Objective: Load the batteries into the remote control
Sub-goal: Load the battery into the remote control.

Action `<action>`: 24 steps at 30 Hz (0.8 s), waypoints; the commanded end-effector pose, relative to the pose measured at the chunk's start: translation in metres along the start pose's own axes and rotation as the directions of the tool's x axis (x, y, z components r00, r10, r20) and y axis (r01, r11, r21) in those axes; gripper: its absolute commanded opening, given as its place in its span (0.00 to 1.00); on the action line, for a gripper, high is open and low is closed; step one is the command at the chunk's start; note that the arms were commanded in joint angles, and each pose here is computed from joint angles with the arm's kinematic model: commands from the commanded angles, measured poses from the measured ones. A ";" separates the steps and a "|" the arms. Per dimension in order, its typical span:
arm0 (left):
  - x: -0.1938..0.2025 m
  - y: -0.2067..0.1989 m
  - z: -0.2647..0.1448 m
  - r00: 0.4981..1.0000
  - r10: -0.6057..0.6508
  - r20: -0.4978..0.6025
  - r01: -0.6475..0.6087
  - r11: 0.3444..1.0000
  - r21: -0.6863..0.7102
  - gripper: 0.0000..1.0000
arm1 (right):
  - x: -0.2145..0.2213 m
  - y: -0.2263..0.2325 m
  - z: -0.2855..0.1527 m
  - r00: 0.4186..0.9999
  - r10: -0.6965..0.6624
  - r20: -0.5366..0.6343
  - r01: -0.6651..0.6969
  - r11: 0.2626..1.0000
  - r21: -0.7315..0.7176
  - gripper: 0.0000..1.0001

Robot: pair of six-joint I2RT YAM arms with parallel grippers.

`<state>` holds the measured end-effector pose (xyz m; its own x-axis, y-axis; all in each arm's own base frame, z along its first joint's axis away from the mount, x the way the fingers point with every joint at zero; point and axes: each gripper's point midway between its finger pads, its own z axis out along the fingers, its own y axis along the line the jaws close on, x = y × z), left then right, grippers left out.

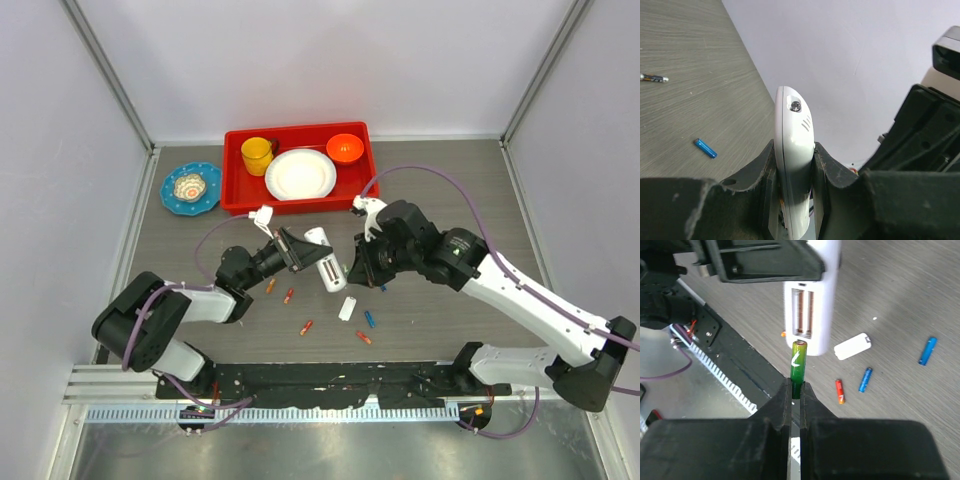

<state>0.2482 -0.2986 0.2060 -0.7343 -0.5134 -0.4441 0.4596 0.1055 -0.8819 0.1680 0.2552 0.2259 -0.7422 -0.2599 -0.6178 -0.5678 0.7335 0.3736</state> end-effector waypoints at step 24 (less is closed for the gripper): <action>-0.017 -0.058 -0.001 0.996 0.035 0.084 -0.054 0.973 0.224 0.00 | -0.013 0.021 0.039 0.996 -0.005 -0.093 0.003 1.000 -0.024 0.01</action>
<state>0.2507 -0.3011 0.1978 -0.7618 -0.5236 -0.3815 0.3928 0.0950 -0.9147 0.1704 0.2918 0.1984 -0.8006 -0.3249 -0.5035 -0.5509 0.7297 0.4050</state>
